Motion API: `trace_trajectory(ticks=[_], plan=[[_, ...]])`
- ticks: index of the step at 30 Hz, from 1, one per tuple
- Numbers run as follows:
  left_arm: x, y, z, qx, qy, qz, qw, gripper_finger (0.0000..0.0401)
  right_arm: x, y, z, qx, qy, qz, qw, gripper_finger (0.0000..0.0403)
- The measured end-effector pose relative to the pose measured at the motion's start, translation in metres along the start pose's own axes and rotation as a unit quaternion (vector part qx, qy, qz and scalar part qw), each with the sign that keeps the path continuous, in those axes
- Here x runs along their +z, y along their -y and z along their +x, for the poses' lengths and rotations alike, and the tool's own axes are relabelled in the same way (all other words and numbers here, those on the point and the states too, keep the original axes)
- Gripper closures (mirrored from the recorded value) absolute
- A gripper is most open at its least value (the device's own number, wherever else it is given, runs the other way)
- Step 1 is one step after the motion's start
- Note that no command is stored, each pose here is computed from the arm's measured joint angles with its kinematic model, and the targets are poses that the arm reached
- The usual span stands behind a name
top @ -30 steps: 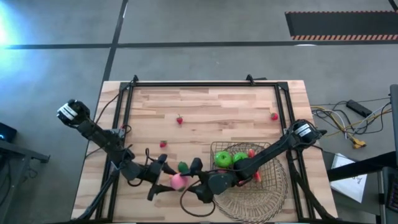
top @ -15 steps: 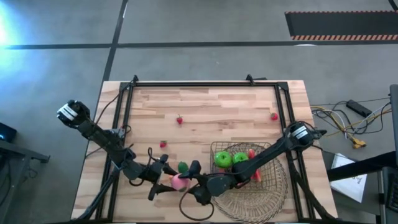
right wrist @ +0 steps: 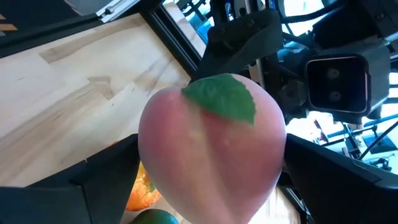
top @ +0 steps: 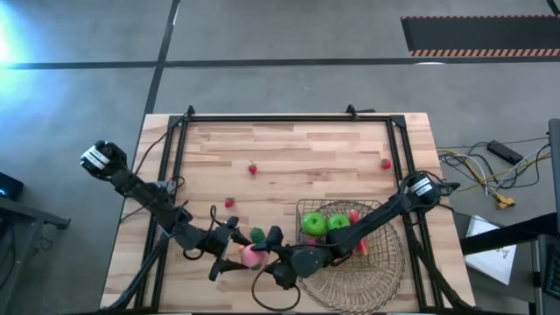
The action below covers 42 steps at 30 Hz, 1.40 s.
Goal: Build produce basket
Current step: Put the apricot into the wire basket
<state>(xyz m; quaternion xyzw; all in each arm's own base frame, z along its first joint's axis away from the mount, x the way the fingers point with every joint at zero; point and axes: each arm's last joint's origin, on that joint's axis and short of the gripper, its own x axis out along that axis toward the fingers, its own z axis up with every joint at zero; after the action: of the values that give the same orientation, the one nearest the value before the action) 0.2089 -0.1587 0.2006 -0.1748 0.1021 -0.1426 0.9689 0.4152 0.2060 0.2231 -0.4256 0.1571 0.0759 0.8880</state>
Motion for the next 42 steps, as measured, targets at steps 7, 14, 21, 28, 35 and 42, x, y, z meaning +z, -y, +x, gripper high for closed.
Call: trace_trajectory(ticks=[7, 14, 21, 28, 35, 42], plan=[[-0.004, -0.003, -0.001, 0.001, -0.018, 0.023, 1.0, 0.0057, 0.0, -0.001, 0.0, 0.0, -0.006, 0.015, 1.0, 0.0035], [-0.008, -0.009, -0.007, 0.022, -0.073, 0.069, 0.995, 0.0053, -0.005, -0.007, -0.001, 0.014, -0.038, 0.052, 0.998, 0.0035], [-0.004, -0.017, -0.022, 0.08, -0.105, 0.097, 0.986, 0.0053, 0.004, -0.019, -0.012, 0.018, -0.047, 0.103, 0.993, 0.0054], [-0.004, -0.022, -0.023, 0.157, -0.081, 0.092, 0.98, 0.0053, 0.019, -0.023, -0.052, -0.006, -0.107, 0.155, 0.982, 0.0064], [-0.008, -0.021, -0.013, 0.17, -0.048, 0.084, 0.981, 0.0053, 0.027, -0.009, -0.125, -0.027, -0.175, 0.316, 0.932, 0.0065], [-0.022, -0.023, -0.002, 0.184, -0.052, 0.091, 0.977, 0.0053, 0.026, -0.003, -0.195, -0.068, -0.212, 0.452, 0.864, 0.0066]])
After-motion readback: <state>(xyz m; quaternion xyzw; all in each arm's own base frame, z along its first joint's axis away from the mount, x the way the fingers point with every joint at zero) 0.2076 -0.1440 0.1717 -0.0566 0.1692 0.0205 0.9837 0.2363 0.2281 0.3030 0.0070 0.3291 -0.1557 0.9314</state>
